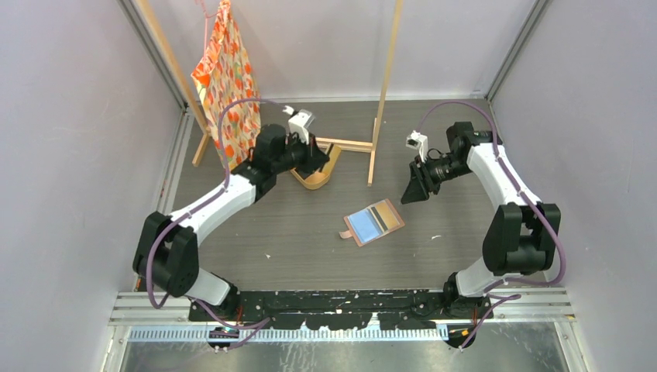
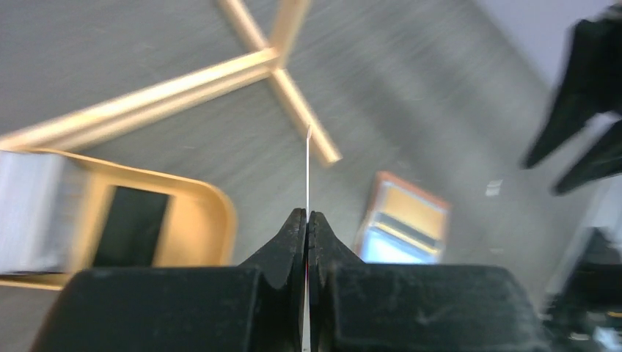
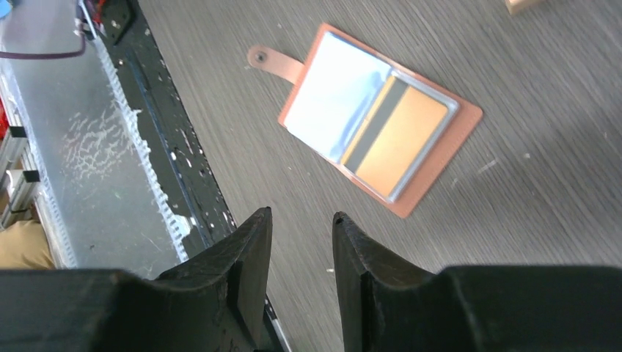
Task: Put the credit cards into the card holder
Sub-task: Pick up the credit card from the storage box.
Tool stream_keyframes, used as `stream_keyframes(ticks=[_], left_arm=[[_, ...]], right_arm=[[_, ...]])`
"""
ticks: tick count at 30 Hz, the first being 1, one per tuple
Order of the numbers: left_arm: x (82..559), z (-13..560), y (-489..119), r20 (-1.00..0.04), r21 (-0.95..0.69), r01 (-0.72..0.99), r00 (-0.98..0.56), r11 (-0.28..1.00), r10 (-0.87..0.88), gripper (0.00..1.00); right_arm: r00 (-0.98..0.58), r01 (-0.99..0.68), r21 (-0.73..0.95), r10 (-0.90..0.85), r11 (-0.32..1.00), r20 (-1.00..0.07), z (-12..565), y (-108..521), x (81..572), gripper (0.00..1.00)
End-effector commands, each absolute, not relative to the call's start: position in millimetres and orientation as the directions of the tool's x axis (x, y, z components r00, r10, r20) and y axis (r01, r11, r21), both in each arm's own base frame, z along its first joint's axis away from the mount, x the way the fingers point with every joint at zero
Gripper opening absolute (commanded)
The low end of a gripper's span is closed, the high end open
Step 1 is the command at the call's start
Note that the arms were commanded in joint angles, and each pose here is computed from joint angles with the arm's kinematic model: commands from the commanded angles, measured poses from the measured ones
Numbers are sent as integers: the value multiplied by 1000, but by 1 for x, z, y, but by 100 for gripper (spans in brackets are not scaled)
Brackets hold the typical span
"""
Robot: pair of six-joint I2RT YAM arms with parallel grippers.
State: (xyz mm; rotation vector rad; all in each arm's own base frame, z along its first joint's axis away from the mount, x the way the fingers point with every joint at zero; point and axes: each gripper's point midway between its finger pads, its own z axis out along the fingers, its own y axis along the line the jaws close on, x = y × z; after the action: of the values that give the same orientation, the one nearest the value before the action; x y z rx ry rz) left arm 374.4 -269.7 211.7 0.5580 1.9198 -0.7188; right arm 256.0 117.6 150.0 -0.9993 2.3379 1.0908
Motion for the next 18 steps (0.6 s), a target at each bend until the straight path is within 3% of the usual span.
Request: stream_keyframes(ticks=[1,6,9,18], left_arm=[[332,278,-302,-835,-550,719,-468,425,-289,1],[303,282,-303,-638,-749,629,-600,208,-483,0],[294,279,-302,-548,-804,578,-625,142,-556,1],[277,272,-325,-447,-839,537,-597,82,-666,1]], right_arm=[[-638,-766,514,-360,387,-680,185,146,251,41],[-641,-763,559,-266,324,-720,212,162,242,43],[-659,-744,593,-196,308,-726,223,168,242,46],[-797,-599,778,-55,191,-601,238,184,246,50]])
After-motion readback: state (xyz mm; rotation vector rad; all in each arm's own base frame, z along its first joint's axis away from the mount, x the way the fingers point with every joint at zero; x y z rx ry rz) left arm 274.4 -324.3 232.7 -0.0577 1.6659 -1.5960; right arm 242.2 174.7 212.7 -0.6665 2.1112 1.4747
